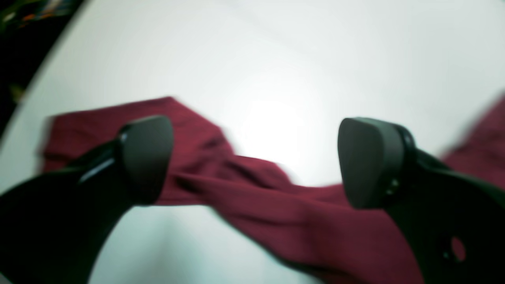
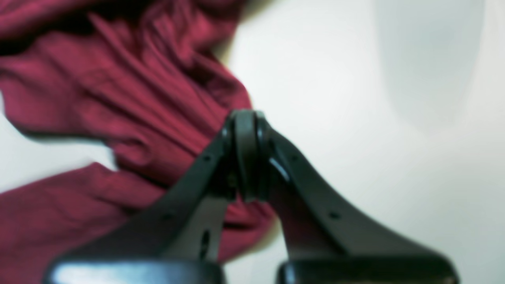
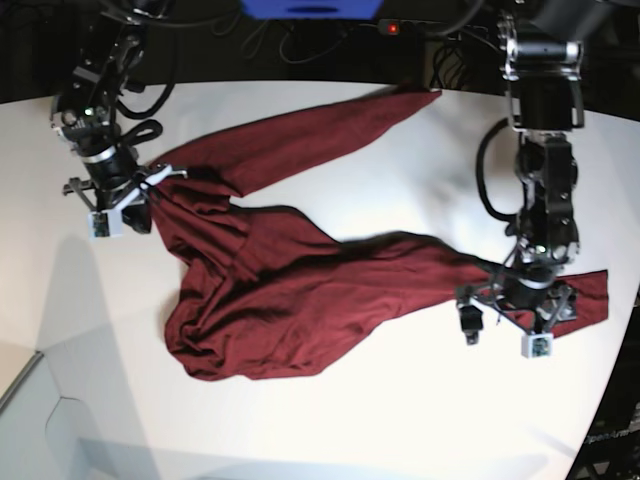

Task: Layout the t-shirt on the table in an organized manner, then fold the t-shirt properly
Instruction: 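Grasp the shirt body with the left gripper and drag it toward the sleeve, then move the left gripper to the shirt middle and grasp the fabric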

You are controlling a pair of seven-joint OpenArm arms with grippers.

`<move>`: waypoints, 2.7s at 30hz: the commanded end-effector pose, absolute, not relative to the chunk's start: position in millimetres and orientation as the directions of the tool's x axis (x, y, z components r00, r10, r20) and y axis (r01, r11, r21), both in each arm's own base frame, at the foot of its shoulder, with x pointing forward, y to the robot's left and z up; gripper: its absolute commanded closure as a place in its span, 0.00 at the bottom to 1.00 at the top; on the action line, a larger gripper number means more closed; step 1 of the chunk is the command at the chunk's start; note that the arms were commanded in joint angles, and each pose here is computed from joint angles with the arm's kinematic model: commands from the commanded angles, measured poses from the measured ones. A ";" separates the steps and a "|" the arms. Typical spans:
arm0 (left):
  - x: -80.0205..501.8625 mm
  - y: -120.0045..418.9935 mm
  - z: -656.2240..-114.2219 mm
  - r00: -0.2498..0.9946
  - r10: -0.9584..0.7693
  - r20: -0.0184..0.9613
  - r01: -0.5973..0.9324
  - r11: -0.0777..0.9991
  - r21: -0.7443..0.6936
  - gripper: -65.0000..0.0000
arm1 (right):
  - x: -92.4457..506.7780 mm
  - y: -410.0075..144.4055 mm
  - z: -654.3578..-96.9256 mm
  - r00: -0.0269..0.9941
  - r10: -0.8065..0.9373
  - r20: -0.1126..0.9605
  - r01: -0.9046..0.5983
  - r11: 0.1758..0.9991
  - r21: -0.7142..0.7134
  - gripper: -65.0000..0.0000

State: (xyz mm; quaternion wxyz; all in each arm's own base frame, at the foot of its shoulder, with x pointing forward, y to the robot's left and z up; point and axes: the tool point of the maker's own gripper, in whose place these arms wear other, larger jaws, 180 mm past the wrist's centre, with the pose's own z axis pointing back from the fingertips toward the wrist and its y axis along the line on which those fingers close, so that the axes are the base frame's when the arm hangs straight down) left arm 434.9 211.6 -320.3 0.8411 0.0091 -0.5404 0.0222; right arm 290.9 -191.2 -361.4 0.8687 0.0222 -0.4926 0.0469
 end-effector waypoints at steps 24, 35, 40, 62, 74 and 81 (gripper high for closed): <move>436.6 129.2 -421.7 0.607 -0.049 0.793 0.110 0.994 -0.023 0.00 | 301.5 -48.9 -413.3 0.572 0.145 0.808 -0.450 0.878 0.162 1.00; 479.6 173.4 -375.9 0.478 -0.064 0.876 0.060 0.997 0.039 0.00 | 266.1 -101.1 -439.8 0.626 0.255 0.737 -0.455 0.887 0.079 1.00; 490.6 157.6 -335.7 0.379 -0.066 0.923 0.089 0.995 0.034 0.00 | 265.5 -100.6 -411.7 0.562 0.278 0.779 -0.473 0.881 0.027 1.00; 462.3 82.0 -401.5 0.522 0.025 0.853 0.128 0.986 -0.108 0.00 | 328.4 -56.5 -415.5 0.569 0.158 0.807 -0.455 0.878 0.149 1.00; 521.1 131.2 -359.1 0.448 -0.004 0.894 0.072 0.997 -0.032 0.00 | 266.0 -124.9 -462.8 0.672 0.284 0.684 -0.447 0.892 0.070 1.00; 549.2 140.6 -307.8 0.285 0.007 0.959 0.054 0.998 -0.023 0.00 | 248.9 -145.0 -467.1 0.660 0.302 0.688 -0.454 0.890 0.045 1.00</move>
